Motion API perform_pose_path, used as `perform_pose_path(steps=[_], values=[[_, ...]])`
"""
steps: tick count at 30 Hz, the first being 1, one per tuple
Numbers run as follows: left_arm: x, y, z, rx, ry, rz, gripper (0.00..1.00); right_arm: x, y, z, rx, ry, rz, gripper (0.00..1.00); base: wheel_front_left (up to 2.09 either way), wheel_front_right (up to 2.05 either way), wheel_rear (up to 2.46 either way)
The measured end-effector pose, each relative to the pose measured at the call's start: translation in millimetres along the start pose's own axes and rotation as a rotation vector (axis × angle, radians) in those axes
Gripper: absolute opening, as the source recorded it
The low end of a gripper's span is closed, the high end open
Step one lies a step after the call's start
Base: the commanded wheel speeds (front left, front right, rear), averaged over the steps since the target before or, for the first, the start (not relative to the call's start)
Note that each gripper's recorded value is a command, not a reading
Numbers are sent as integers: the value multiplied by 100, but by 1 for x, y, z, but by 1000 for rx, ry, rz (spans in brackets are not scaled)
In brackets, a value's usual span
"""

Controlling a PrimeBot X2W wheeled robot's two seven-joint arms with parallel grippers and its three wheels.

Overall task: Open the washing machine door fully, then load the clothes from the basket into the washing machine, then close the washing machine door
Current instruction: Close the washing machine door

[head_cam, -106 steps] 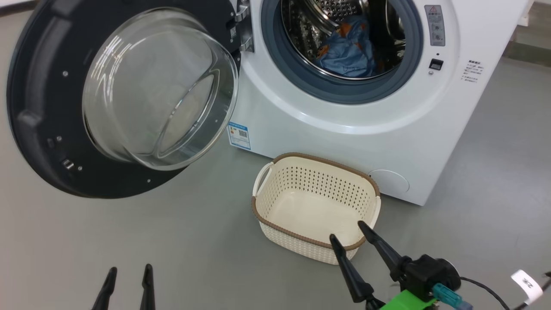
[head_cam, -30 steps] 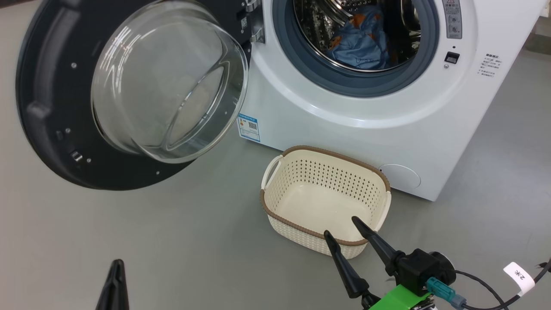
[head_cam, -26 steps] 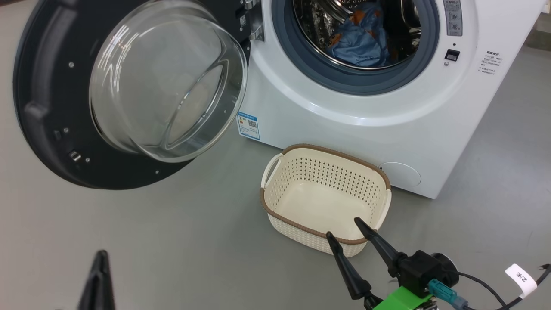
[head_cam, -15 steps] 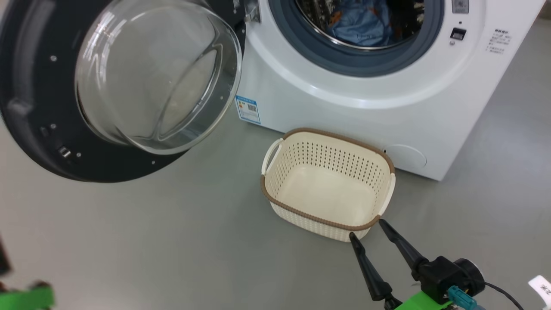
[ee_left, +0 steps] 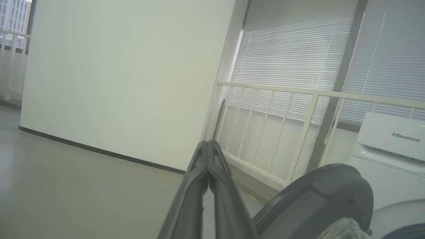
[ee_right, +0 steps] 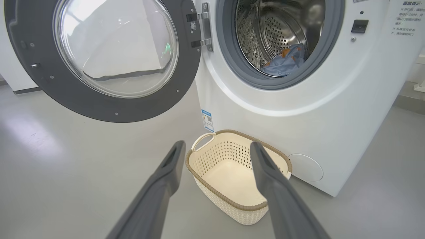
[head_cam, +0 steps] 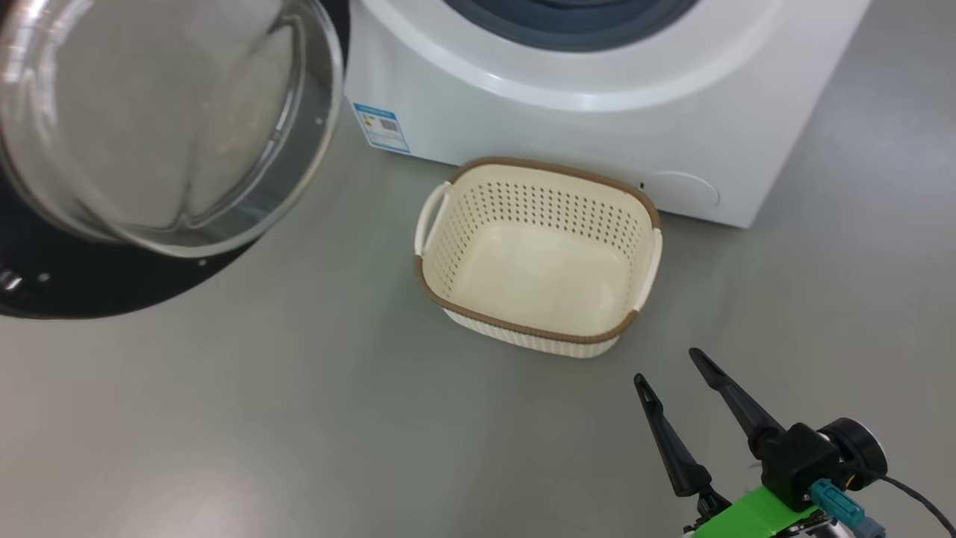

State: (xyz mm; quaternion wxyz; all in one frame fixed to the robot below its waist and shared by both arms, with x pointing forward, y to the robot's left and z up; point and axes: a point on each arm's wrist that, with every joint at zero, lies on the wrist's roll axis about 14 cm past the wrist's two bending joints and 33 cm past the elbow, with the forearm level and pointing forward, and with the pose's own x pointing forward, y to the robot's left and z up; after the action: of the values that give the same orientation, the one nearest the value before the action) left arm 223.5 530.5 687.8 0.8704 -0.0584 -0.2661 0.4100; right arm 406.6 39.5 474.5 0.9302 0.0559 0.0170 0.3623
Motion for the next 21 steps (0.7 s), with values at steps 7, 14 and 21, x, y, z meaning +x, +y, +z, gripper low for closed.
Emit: perform_pose_path(steps=[7, 14, 21], values=[[46, 2, -42, -182, 126, 121, 0, -6, -20, -9, -2, 25, -39, 100, 0, 0, 0], [57, 17, -95, -210, 302, 254, 0, -15, -37, -15, 0, 42, -92, 100, 0, 0, 0], [59, 23, -130, -586, 355, 444, 0, -18, -48, -16, 7, 40, -129, 100, 0, 0, 0]])
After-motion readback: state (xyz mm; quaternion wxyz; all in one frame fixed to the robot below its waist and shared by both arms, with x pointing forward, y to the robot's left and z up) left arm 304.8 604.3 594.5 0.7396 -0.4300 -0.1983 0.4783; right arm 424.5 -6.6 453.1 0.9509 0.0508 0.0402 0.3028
